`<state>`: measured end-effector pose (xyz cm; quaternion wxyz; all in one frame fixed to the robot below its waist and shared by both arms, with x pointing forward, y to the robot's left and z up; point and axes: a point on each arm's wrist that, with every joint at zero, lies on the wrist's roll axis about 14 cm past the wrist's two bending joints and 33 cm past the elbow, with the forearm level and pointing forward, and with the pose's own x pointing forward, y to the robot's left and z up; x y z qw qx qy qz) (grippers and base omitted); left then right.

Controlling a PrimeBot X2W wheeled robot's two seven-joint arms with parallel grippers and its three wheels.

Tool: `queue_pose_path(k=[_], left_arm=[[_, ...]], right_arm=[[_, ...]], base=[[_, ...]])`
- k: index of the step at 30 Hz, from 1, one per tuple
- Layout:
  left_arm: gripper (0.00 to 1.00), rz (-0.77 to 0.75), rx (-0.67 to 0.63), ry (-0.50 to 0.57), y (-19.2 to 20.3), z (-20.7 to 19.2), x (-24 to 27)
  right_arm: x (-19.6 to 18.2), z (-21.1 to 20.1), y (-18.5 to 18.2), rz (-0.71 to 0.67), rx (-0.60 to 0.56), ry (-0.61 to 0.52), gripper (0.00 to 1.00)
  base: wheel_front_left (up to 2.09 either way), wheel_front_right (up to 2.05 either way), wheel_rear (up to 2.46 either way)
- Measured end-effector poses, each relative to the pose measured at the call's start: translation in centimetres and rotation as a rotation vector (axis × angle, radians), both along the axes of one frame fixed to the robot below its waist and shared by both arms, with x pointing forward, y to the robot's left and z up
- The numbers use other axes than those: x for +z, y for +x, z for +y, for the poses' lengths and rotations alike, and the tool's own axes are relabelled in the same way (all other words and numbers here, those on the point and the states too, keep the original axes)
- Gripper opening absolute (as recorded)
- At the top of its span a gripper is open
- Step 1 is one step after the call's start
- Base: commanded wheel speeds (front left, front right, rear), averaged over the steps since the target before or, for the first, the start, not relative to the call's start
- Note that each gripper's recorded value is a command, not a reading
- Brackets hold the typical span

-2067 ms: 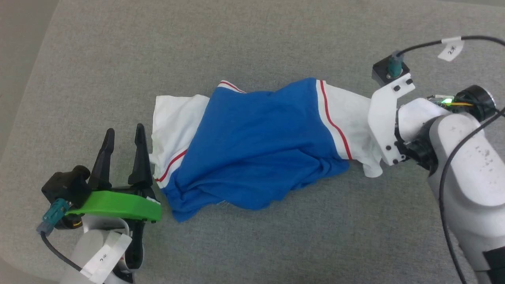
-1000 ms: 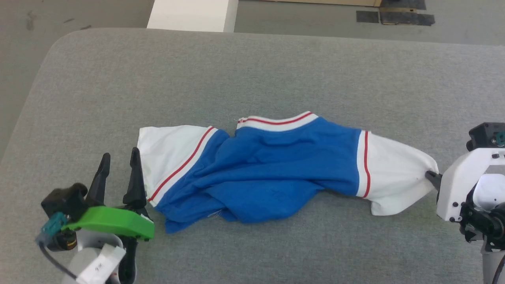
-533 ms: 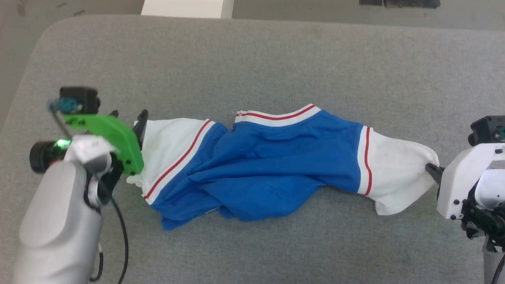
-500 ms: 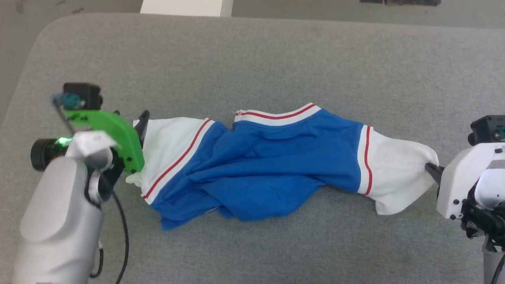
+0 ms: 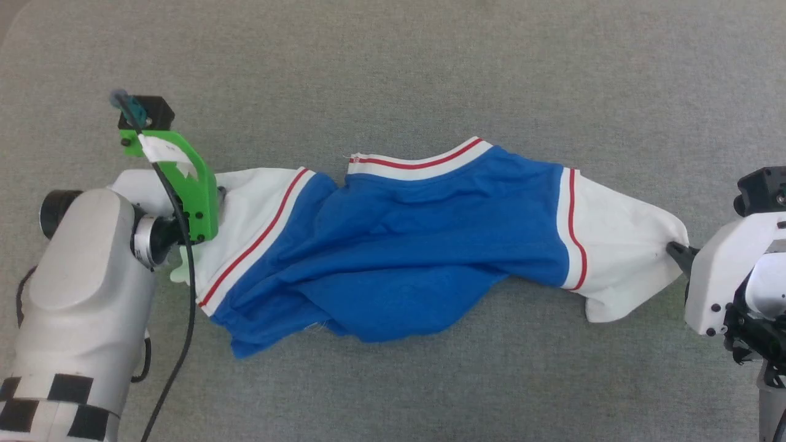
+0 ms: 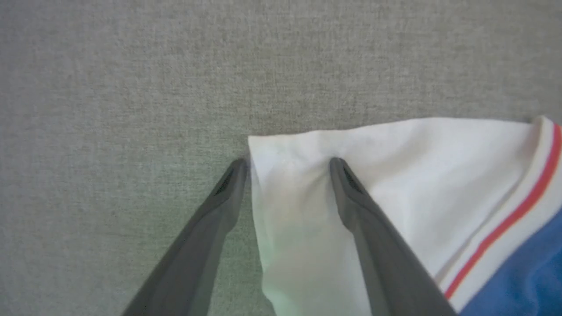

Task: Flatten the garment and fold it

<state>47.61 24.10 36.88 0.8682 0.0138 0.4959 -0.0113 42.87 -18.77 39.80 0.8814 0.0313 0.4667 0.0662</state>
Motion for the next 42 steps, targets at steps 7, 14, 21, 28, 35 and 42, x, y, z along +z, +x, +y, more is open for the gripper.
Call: queue_pose_path(k=[7,14,21,28,35,42], left_arm=[[0.0,0.094,0.014,-0.056,0.0,-0.7,-0.8],[0.0,0.089,0.0,-0.102,-0.2,-1.6,-0.1],[0.0,-0.098,-0.005,-0.193,0.9,-2.9,3.2],[0.0,-0.457,0.042,-0.298,3.1,-2.2,11.8],[0.0,-0.614,0.071,-0.343,0.4,-1.5,15.3],[0.0,-0.72,0.089,-0.375,-1.6,-1.5,18.2]], right_arm=[[-0.6,-0.3,0.0,0.012,-0.008,-0.004,0.0],[0.1,0.0,0.6,-0.017,-0.003,0.001,0.0],[2.0,0.1,1.2,-0.1,-0.011,0.012,0.0],[5.0,-0.3,1.2,-0.203,-0.039,0.029,0.0],[7.5,-0.8,0.1,-0.287,-0.066,0.054,0.0],[10.5,-0.9,-0.1,-0.399,-0.082,0.099,0.0]], base=[[0.0,0.0,0.0],[0.0,0.0,0.0],[0.0,0.0,0.0],[0.0,0.0,0.0],[0.0,0.0,0.0],[0.0,0.0,0.0]])
